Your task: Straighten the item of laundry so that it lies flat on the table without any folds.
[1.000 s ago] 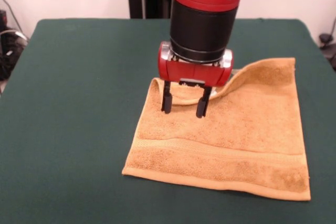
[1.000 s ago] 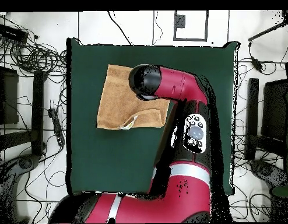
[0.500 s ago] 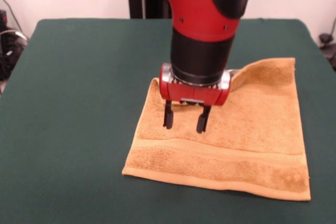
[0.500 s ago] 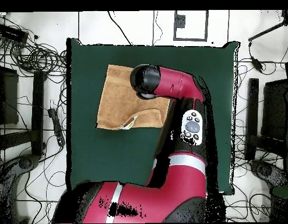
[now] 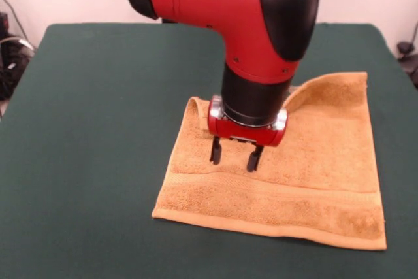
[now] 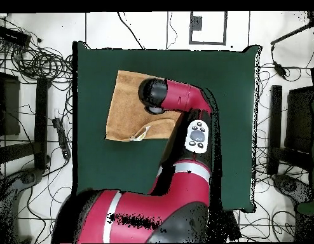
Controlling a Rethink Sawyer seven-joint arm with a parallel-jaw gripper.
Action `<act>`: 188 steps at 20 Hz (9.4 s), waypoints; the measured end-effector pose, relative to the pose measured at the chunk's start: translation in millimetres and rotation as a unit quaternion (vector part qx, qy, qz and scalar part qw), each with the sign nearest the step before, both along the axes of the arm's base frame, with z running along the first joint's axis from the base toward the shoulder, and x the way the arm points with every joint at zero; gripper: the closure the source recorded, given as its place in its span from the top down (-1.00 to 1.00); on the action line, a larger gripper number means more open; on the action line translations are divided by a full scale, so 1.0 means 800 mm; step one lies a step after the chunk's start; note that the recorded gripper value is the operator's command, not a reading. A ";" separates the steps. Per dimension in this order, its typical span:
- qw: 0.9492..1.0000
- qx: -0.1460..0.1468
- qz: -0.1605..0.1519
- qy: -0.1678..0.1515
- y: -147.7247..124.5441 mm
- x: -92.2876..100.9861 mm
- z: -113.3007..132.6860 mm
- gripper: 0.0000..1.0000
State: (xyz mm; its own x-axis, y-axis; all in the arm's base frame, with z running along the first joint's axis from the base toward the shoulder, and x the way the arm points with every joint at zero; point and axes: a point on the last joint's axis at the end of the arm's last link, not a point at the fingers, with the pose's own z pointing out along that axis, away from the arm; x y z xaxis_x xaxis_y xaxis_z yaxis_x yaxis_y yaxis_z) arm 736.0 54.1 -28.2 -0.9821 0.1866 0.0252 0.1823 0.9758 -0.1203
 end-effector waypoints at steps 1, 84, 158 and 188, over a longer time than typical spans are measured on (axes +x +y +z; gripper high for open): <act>1.000 -0.001 -0.005 0.000 0.002 -0.001 -0.001 1.00; 0.988 -0.041 -0.094 -0.116 -0.003 -0.011 0.235 1.00; 0.990 -0.053 -0.101 -0.087 -0.027 -0.032 0.200 1.00; 0.990 -0.055 -0.116 -0.065 -0.055 -0.030 0.148 1.00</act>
State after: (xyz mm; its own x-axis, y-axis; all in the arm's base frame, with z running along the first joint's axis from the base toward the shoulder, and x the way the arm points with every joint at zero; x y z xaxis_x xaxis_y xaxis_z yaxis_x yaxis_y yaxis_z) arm 712.2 10.2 90.0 -0.9065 0.4011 -0.1316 0.4200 0.8884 -0.1854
